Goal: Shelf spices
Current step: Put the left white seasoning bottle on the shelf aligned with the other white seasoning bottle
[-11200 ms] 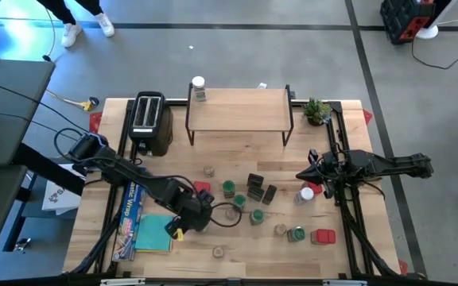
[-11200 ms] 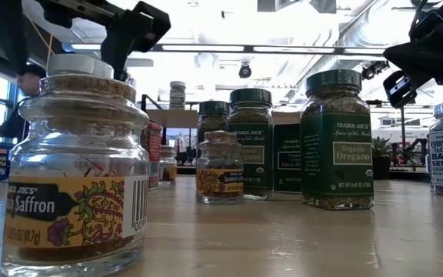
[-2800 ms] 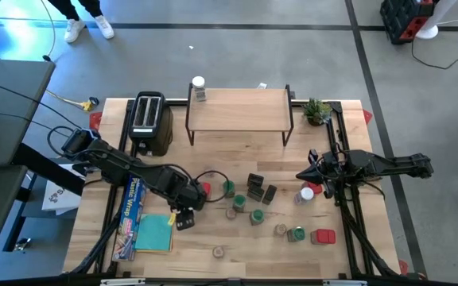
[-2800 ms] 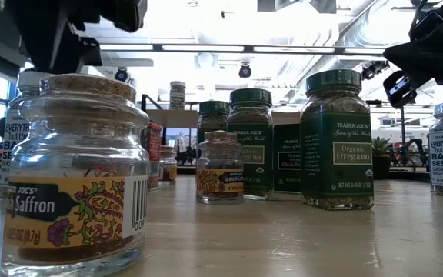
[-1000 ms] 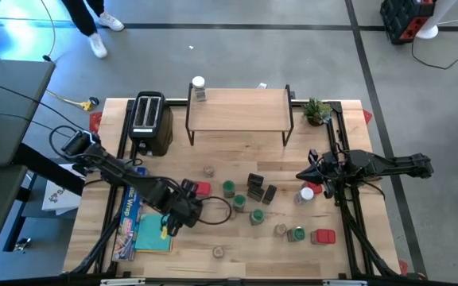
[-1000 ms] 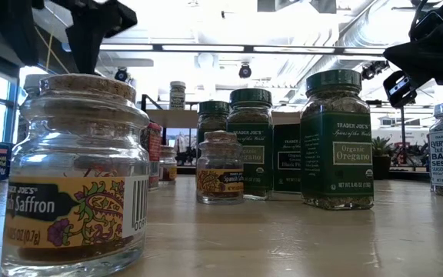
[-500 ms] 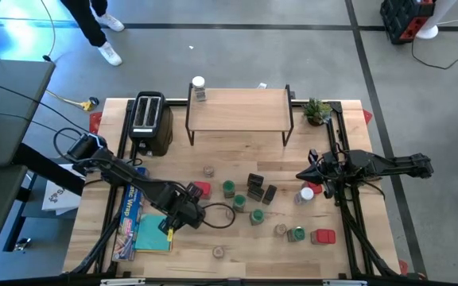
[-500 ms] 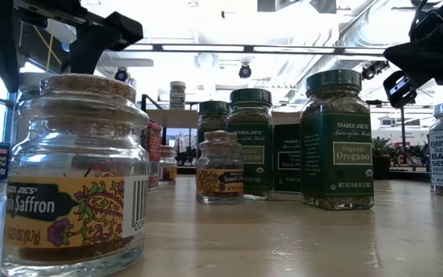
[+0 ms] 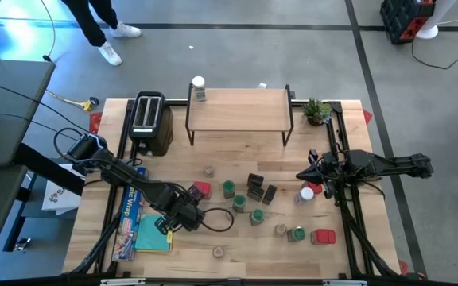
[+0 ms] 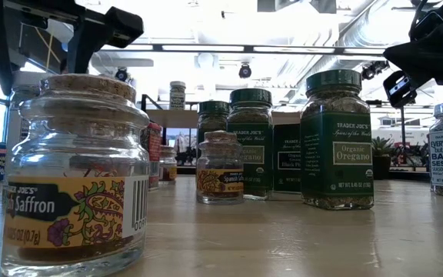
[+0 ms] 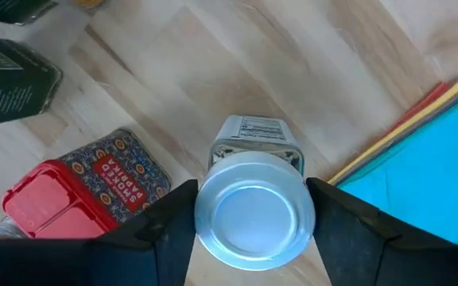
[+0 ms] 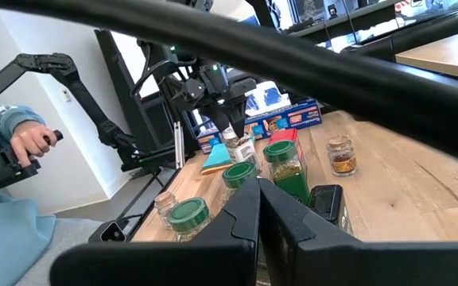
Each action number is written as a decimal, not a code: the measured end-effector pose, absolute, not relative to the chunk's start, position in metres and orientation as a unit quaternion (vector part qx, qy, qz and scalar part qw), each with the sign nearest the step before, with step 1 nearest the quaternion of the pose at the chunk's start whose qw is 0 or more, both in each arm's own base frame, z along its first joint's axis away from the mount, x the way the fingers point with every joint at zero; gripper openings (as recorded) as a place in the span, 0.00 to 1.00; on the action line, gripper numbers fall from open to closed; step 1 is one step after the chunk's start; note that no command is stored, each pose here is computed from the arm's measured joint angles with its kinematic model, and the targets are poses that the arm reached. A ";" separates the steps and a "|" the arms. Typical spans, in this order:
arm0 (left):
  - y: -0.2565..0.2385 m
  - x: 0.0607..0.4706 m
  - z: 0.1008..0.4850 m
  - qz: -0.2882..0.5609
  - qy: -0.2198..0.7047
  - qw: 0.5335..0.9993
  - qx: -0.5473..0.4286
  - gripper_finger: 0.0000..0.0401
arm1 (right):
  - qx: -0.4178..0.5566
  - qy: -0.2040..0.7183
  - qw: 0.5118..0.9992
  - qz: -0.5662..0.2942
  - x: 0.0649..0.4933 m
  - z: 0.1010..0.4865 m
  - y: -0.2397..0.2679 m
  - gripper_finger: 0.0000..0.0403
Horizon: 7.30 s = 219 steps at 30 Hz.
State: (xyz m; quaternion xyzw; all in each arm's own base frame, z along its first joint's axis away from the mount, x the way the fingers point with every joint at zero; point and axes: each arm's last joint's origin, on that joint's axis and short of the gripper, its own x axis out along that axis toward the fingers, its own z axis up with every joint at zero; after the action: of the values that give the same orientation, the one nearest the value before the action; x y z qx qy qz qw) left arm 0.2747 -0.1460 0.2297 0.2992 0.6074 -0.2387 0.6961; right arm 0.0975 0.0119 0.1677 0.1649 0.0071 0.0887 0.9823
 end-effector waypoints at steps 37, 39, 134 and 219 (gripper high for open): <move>0.102 0.294 0.383 0.103 0.595 0.795 0.067 0.50 | 0.165 0.007 0.982 0.089 0.097 0.168 0.012 0.00; 0.116 0.290 0.389 0.112 0.580 0.805 0.060 0.50 | 0.165 0.007 0.982 0.089 0.097 0.168 0.012 0.00; 0.181 0.235 0.372 0.226 0.566 0.792 0.022 0.04 | 0.165 0.008 0.982 0.089 0.098 0.168 0.012 0.00; 0.170 0.283 0.324 0.282 0.512 0.809 0.054 0.00 | 0.165 0.008 0.982 0.089 0.098 0.168 0.012 0.00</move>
State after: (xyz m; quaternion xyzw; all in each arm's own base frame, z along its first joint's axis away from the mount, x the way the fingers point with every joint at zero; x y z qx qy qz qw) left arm 0.2830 0.1704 0.3237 0.0538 0.5122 0.2822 0.8094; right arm 0.0975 0.0119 0.1676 0.1651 0.0077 0.0887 0.9823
